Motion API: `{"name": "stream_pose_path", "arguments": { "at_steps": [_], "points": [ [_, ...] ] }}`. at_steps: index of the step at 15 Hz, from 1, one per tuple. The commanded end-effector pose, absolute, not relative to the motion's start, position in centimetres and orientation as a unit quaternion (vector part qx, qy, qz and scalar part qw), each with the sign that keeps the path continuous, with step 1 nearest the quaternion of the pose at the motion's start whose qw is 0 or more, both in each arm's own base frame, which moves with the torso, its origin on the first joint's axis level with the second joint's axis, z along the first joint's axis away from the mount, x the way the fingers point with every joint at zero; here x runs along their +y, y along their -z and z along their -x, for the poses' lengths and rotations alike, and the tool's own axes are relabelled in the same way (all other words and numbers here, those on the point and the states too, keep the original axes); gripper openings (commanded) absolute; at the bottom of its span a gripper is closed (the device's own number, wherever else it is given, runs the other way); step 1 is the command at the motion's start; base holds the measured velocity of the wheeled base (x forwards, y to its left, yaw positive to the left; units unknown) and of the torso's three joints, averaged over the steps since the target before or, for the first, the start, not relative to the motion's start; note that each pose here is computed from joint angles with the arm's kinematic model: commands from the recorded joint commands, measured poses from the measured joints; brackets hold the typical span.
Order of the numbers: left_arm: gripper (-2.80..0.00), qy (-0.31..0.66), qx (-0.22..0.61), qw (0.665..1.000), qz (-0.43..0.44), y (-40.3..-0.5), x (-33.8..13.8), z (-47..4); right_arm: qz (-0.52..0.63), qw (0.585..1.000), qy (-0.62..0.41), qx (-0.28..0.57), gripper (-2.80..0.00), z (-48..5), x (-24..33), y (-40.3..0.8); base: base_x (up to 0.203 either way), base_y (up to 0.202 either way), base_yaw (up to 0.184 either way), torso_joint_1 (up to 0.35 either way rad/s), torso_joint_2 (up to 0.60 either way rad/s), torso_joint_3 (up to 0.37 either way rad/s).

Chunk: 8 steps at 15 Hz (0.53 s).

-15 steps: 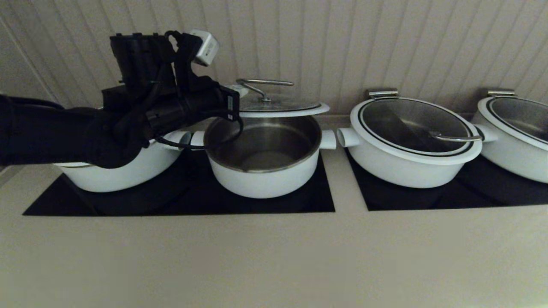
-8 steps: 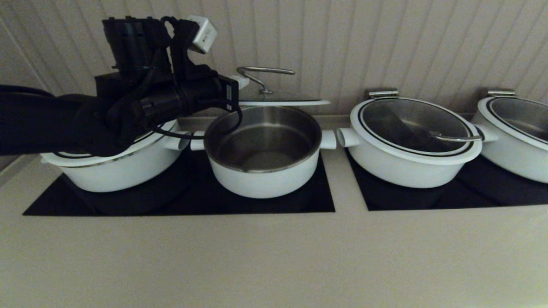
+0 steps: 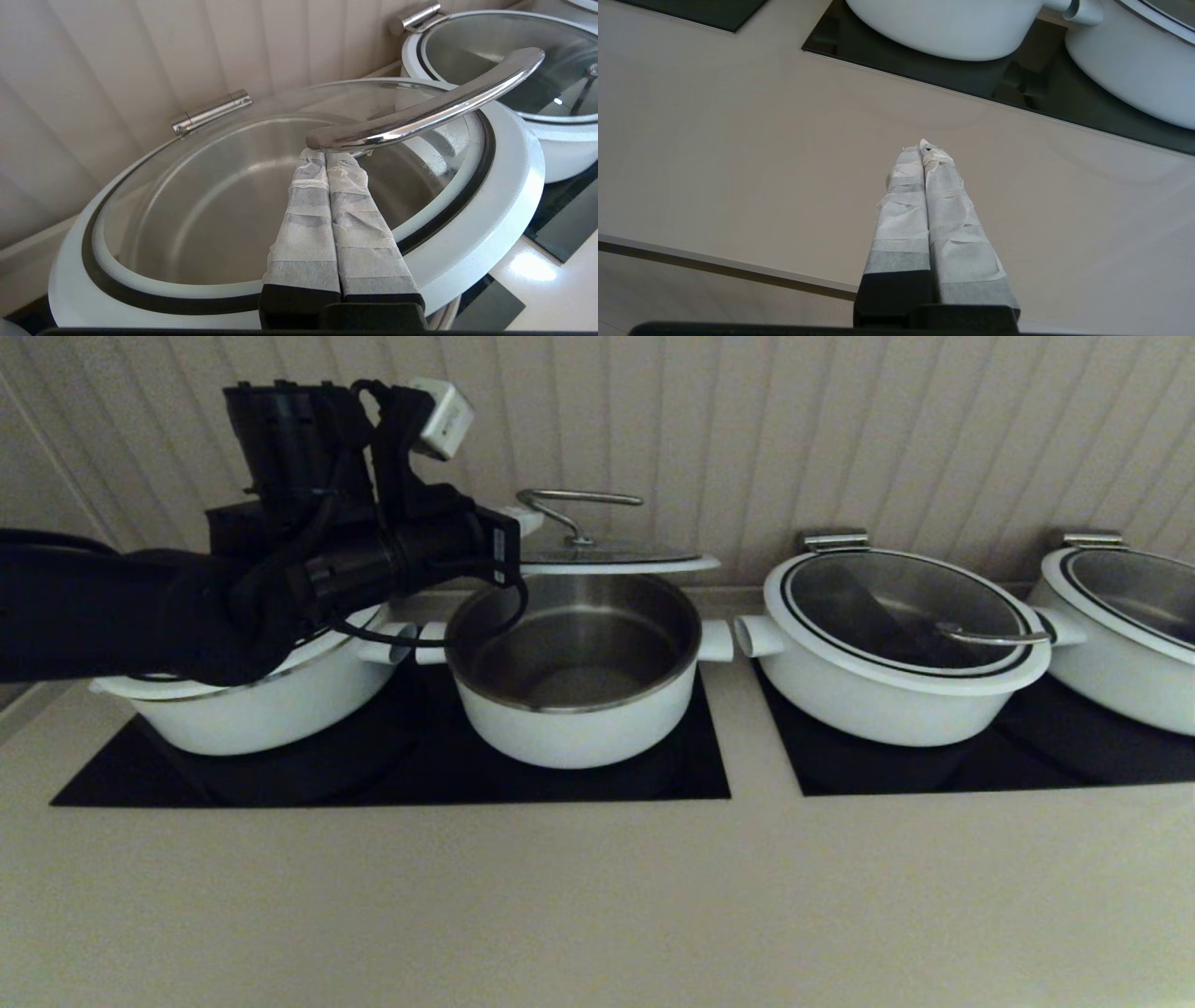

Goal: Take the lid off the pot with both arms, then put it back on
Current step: Hold the pot lid with the right arm

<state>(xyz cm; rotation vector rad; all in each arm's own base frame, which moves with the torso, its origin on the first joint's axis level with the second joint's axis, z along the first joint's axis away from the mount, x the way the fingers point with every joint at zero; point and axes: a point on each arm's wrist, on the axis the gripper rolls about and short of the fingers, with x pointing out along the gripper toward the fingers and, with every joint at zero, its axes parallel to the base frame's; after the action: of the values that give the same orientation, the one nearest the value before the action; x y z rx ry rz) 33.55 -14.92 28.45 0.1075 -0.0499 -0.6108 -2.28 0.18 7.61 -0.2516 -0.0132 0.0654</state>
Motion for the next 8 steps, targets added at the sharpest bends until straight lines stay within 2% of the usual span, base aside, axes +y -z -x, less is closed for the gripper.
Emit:
{"name": "stream_pose_path", "arguments": {
  "at_steps": [1,3,5,8],
  "points": [
    [-2.8,0.302,-0.01,0.952,-0.056,-27.6,-14.9,-33.3,0.128,0.991,-0.033,-0.006,-2.8,2.3,0.2,-7.6,0.0,0.0,0.0,0.0,0.0,0.0],
    [-2.8,0.303,0.001,0.951,-0.057,-27.0,-14.8,-33.2,0.129,0.991,-0.041,-0.013,-2.8,2.3,0.2,-8.4,0.0,0.0,0.0,0.0,0.0,0.0],
    [-2.8,0.303,0.005,0.951,-0.057,-26.6,-14.9,-33.4,0.105,0.992,-0.076,-0.004,-2.8,1.8,0.4,-10.8,0.0,0.0,0.0,0.0,0.0,0.0],
    [-2.8,0.305,0.007,0.951,-0.057,-26.4,-15.1,-33.5,0.078,0.99,-0.115,0.04,-2.8,-1.9,0.5,-14.4,0.0,0.0,0.0,0.0,0.0,0.0]
  ]
}}
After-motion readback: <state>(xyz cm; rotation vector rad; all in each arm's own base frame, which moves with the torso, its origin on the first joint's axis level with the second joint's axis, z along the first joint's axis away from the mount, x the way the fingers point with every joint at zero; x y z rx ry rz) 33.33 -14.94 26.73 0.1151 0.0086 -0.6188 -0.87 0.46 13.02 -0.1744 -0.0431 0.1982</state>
